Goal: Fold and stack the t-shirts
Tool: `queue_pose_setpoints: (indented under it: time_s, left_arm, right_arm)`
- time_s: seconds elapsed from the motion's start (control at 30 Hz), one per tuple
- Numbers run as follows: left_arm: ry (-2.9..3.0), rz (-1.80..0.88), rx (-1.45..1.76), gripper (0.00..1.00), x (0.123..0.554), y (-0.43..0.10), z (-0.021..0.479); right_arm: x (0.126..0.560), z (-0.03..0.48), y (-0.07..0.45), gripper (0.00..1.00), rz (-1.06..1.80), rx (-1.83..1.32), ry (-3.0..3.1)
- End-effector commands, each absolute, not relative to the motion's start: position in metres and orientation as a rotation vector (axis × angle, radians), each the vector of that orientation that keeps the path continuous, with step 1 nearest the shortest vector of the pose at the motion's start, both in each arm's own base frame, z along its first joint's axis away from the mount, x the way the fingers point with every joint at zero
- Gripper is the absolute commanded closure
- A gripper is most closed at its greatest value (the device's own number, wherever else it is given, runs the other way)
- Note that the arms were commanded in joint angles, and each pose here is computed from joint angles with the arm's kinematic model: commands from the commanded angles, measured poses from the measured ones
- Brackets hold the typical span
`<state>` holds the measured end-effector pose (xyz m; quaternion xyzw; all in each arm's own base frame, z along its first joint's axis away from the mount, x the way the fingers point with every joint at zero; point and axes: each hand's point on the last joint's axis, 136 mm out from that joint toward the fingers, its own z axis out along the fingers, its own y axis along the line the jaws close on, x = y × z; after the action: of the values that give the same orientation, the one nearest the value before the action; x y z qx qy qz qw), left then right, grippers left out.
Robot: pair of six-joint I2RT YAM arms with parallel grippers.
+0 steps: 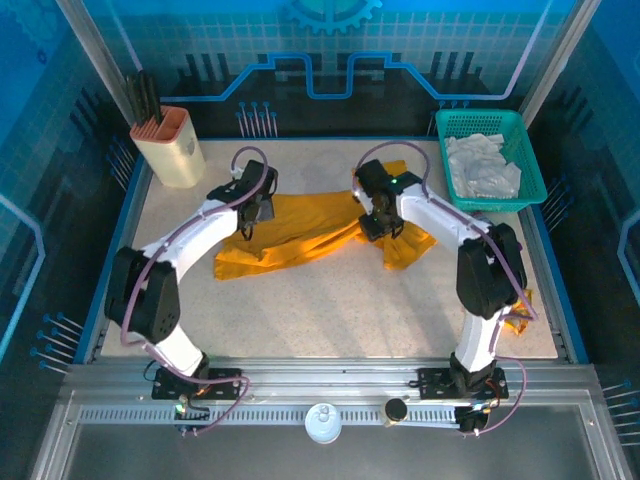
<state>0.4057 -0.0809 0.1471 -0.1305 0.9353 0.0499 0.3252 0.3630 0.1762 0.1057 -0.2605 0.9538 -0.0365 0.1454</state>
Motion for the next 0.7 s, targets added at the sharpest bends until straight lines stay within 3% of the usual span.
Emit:
queue_pose_setpoints:
  time_s: [0.0,0.2,0.67]
  left_arm:
    - [2.527,0.112,-0.36,0.38,0.376,-0.08,0.135]
    - [2.514,0.089,-0.414,0.36,0.354,-0.073,0.136]
    - [2.542,0.083,-0.427,0.35,0.345,-0.072,0.126]
  right_arm:
    - [0.35,0.089,0.197,0.57,-0.045,-0.745,2.759]
    - [0.369,0.053,0.205,0.56,-0.087,-0.728,2.811]
    - [0.399,0.026,0.212,0.6,-0.148,-0.719,2.827]
